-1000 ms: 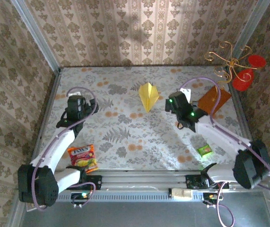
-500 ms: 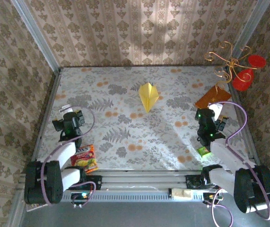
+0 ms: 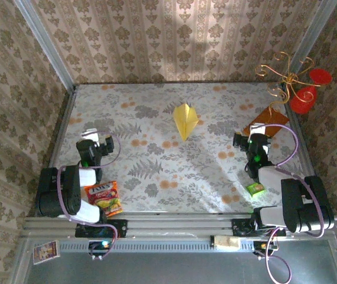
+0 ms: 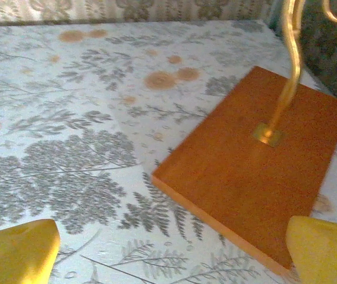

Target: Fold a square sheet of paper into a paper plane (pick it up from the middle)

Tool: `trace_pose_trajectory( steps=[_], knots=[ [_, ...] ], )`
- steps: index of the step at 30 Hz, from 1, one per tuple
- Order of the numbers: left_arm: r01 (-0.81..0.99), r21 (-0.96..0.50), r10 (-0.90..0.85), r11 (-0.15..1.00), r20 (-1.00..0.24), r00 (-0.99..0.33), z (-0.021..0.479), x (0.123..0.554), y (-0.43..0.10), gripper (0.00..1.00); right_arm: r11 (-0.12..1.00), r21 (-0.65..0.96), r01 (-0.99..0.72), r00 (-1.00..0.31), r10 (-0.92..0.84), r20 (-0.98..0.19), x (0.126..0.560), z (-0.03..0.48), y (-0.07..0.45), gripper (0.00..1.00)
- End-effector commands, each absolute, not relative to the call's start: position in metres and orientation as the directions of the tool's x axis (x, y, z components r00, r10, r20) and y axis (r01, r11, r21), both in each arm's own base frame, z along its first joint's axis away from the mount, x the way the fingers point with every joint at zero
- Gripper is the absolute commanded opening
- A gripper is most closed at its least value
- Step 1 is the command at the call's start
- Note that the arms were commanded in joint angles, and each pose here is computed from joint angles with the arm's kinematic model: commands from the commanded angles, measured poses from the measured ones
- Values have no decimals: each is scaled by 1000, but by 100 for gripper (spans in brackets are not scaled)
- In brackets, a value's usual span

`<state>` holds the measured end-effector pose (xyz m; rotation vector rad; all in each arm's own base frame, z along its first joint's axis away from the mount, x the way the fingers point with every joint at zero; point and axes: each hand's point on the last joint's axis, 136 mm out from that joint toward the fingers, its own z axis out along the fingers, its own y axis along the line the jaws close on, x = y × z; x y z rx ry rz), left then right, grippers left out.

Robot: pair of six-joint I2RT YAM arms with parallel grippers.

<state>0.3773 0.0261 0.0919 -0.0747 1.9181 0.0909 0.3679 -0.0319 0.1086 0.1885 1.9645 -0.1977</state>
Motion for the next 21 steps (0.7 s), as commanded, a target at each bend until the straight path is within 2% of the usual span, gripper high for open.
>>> trace_pose_trajectory(
  steps=[1,4,9,21],
  knots=[
    [-6,38,36,999,-968,-247,108,387,12,100,993,11,120,-274,43,-961,383,130,-15,100],
    [3,58,57,998,-970,-238,104,389,8,100,994,10,111,-294,42,-955,387,120,-13,100],
    [-51,102,80,994,-944,-321,98,399,10,100,994,8,105,-309,40,-950,397,101,-12,100],
    [-44,155,134,987,-941,-310,100,399,2,100,994,6,106,-343,42,-938,400,98,-12,100]
  ],
)
